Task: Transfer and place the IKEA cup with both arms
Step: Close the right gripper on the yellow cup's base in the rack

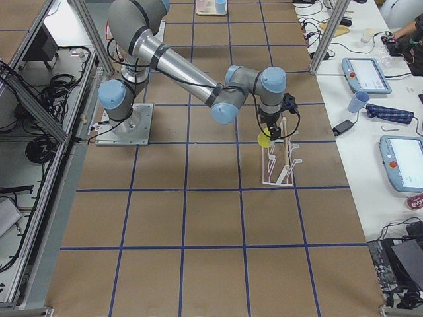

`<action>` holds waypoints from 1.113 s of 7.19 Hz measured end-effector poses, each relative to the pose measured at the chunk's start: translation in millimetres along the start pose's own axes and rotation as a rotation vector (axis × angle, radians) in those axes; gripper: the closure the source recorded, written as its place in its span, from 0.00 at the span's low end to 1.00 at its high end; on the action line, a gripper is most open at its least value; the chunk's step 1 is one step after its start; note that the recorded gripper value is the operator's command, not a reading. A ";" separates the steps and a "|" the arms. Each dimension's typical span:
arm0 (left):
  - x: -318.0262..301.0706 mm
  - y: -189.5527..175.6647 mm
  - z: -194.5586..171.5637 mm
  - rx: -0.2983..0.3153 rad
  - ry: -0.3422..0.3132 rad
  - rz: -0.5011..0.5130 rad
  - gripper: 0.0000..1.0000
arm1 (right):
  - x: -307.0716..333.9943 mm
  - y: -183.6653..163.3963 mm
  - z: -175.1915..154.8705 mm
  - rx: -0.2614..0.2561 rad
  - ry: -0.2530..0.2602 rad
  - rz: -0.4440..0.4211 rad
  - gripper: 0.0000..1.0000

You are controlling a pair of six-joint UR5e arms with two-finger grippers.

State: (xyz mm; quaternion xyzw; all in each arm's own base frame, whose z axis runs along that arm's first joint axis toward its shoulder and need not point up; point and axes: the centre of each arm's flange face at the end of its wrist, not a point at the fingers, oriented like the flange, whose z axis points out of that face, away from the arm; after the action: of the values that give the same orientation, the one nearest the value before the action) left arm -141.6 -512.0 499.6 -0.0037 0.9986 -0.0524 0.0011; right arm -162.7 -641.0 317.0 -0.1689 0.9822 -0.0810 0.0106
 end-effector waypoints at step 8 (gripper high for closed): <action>0.0 0.5 -0.1 0.000 0.000 -0.001 0.00 | 1.9 -1.1 17.5 -0.018 -0.019 0.001 0.09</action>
State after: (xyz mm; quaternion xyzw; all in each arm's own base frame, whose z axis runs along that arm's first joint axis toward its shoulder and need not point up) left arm -141.6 -511.5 499.6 -0.0040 0.9986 -0.0524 0.0010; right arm -163.4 -645.4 299.9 -0.1691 0.9829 -0.0707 0.0186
